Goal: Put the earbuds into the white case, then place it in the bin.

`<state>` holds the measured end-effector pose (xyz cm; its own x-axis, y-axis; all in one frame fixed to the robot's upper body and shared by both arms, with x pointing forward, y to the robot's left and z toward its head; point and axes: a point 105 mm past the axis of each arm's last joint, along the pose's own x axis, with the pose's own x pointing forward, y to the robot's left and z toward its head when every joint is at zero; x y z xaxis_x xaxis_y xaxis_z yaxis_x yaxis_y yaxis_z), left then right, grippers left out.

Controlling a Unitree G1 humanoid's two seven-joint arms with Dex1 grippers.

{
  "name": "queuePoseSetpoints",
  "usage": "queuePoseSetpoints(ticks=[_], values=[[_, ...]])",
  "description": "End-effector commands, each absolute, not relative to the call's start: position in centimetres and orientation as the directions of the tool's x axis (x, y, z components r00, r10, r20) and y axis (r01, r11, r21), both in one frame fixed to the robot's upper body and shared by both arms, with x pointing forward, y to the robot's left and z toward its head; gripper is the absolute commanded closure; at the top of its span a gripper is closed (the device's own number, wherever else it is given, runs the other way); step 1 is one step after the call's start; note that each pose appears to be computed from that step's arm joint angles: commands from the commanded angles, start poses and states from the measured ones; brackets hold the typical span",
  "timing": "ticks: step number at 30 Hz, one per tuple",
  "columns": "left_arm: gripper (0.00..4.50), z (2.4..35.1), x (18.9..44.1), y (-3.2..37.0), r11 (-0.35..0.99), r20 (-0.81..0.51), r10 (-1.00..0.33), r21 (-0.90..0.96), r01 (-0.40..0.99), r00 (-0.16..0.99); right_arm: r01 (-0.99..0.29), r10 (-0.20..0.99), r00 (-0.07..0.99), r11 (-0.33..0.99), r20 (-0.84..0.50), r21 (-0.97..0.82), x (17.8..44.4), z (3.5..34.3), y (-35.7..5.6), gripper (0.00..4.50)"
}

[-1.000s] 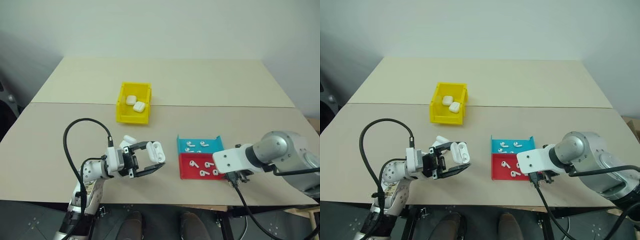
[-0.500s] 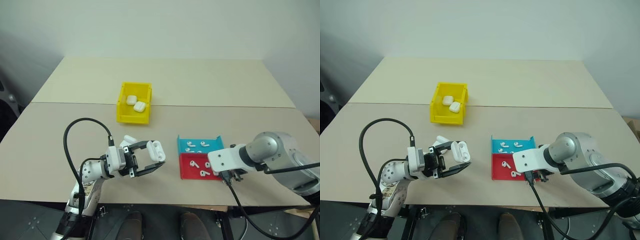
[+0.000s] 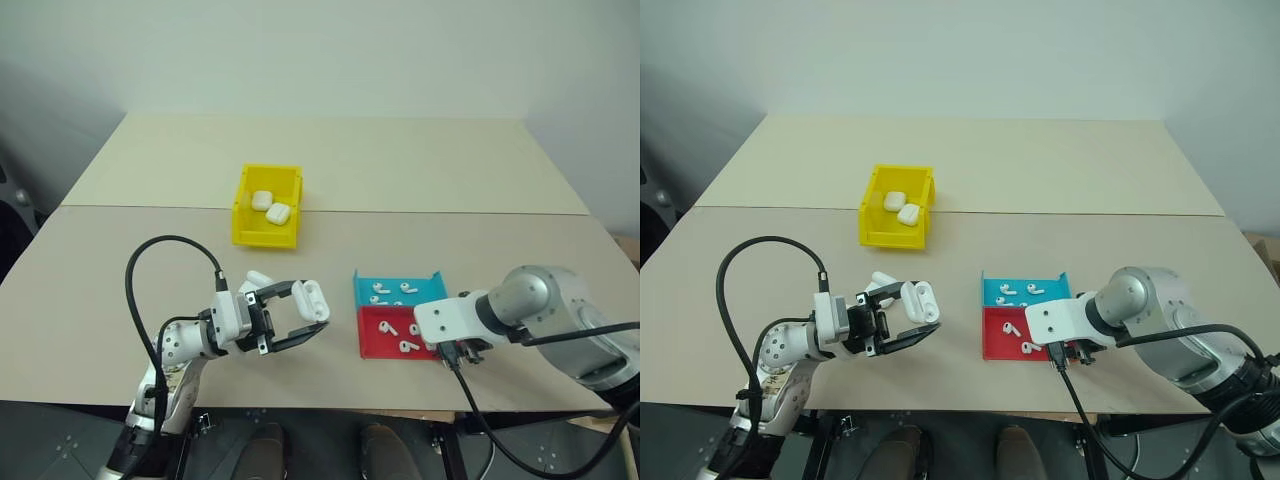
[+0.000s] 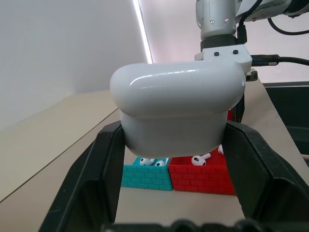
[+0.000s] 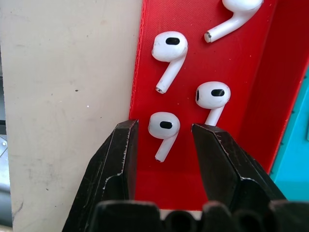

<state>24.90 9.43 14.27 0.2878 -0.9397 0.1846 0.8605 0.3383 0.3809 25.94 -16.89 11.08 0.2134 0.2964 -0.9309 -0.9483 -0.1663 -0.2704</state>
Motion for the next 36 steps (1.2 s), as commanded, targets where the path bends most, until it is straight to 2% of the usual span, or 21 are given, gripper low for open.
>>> queuePoseSetpoints(ticks=[1,18,22,36], values=[[1.74,15.13,24.51,9.15,0.337,0.202,-0.939,0.4,0.852,0.277,-0.941,0.292,0.224,-0.184,-0.93,-0.285,26.07,11.19,-16.84,2.33],[1.74,15.11,24.77,9.2,0.358,0.184,-0.933,0.395,0.846,0.309,-0.935,0.302,0.225,-0.201,-0.926,-0.292,26.13,11.13,-16.52,2.33],[1.74,15.07,24.81,9.22,0.361,0.183,-0.932,0.395,0.844,0.313,-0.935,0.305,0.223,-0.202,-0.926,-0.292,26.12,11.14,-16.46,3.17],[1.74,15.09,24.79,9.19,0.367,0.183,-0.93,0.39,0.845,0.32,-0.933,0.293,0.227,-0.207,-0.929,-0.294,26.2,11.01,-16.79,3.17]])
